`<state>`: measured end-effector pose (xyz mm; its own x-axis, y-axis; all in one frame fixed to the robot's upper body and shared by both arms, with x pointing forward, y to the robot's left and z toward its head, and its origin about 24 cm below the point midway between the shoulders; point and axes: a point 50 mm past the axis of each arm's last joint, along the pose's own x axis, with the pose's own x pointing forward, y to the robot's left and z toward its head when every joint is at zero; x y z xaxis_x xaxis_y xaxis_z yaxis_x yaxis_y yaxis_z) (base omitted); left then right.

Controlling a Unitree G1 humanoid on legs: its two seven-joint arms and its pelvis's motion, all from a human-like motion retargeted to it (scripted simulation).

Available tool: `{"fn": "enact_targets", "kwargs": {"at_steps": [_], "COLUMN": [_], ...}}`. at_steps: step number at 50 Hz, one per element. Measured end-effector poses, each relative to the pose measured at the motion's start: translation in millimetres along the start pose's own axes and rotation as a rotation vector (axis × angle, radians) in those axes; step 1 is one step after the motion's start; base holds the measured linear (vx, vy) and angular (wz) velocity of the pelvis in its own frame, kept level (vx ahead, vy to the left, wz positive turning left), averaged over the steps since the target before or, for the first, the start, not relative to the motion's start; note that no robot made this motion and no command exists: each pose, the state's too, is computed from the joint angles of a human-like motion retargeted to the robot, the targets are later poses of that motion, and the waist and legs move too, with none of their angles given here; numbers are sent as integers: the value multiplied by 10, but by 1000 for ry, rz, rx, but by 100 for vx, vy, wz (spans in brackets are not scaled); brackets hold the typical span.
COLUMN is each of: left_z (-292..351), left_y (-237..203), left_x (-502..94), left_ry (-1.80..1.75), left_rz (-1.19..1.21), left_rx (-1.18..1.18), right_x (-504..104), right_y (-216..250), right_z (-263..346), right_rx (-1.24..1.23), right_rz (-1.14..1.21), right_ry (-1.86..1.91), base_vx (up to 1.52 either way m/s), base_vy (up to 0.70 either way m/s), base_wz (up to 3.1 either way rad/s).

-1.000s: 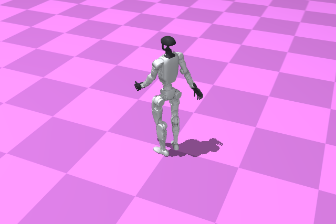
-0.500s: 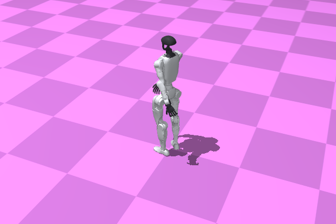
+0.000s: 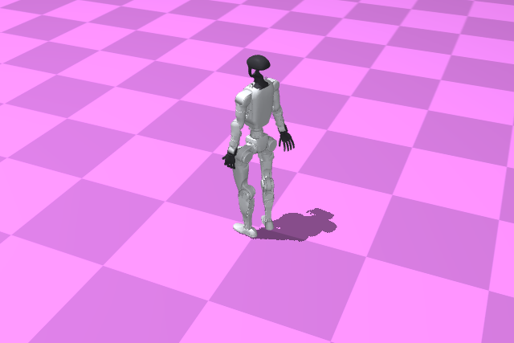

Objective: Upper body actions

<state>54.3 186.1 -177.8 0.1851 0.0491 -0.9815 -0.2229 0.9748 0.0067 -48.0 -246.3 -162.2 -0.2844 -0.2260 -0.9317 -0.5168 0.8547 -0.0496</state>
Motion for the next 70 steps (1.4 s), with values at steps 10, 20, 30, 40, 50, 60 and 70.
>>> {"fn": "enact_targets", "kwargs": {"at_steps": [10,20,30,40,50,60,70], "left_z": [-426,-876,-801,-611,-940,-1499,-1551], "left_y": [27,180,378,480,488,358,285], "left_x": [-64,-190,-175,-139,-222,-422,-434], "left_ry": [180,333,261,155,237,442,467], "left_rz": [-15,66,134,179,169,152,138], "left_rx": [-69,-93,-205,-225,-235,-318,-324], "right_x": [-81,-228,-158,-64,-56,-132,-219], "right_y": [-3,-46,-104,-162,-272,-231,-178], "right_z": [502,1021,797,343,182,591,921], "right_rx": [101,-117,-72,146,147,31,-97], "right_rz": [6,-70,-76,-79,-121,-85,-68], "right_ry": [-193,-395,-326,-185,-117,-232,-343], "base_vx": [-6,-16,-22,-24,-19,-10,-6], "base_vy": [4,-2,-7,-1,8,8,9], "base_wz": [-41,-25,20,14,-37,-58,-29]}}
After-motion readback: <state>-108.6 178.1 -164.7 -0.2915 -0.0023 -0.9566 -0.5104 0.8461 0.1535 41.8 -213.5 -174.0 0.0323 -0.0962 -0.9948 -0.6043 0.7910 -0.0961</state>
